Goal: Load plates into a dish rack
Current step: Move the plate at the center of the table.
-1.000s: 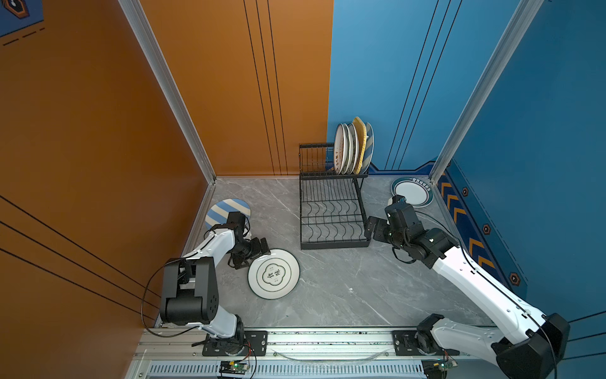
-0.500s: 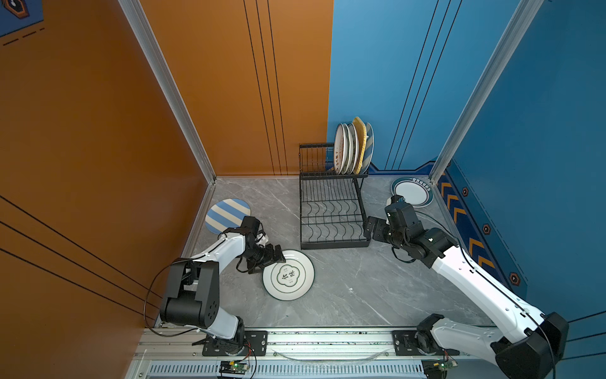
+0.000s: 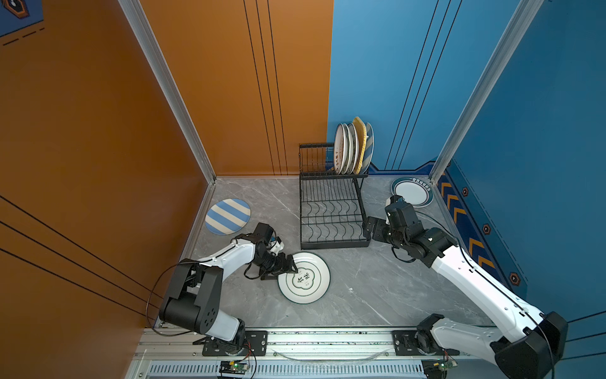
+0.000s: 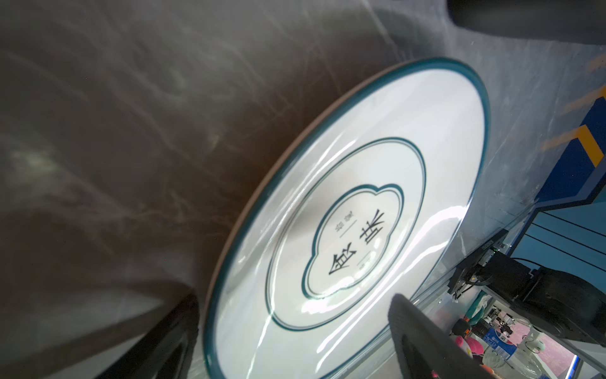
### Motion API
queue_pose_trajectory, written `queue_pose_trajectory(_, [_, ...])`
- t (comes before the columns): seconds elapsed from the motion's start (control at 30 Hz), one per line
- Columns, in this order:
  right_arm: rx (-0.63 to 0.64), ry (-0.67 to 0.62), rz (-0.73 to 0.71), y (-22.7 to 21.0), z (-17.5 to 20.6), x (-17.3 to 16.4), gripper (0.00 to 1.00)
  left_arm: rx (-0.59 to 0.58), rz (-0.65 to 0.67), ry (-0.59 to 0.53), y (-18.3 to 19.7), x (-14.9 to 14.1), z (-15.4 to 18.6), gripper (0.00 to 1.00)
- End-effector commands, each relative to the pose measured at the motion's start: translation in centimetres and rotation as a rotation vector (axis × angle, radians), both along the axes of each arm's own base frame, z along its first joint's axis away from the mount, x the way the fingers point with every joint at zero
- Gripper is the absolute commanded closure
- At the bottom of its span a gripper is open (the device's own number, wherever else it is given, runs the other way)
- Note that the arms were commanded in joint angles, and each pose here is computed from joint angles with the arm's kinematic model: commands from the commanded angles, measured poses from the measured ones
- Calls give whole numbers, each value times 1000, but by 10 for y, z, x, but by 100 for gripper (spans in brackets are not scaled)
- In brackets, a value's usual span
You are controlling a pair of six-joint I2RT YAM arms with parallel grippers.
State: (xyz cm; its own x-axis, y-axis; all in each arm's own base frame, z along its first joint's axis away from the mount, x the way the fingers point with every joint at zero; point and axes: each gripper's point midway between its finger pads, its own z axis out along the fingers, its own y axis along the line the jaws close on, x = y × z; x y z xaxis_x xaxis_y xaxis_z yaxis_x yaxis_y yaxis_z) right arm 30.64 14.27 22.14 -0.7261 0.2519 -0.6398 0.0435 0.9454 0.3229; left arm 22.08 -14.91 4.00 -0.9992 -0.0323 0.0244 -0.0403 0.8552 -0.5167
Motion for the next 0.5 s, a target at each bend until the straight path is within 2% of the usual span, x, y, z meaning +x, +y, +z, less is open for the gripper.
queue_pose_trajectory(0.0, [1,13,23,0,-4,-2,0,5,10,-43,0,4,3,12])
queue_pose_trajectory(0.23, [18,8,21,-5,-3,-3,0,-2,102,-28,2,-7,-7,27])
queue_pose_trajectory(0.47, [36,16,29,-7,-4,-1,0,-20,173,-47,3,-20,-18,37])
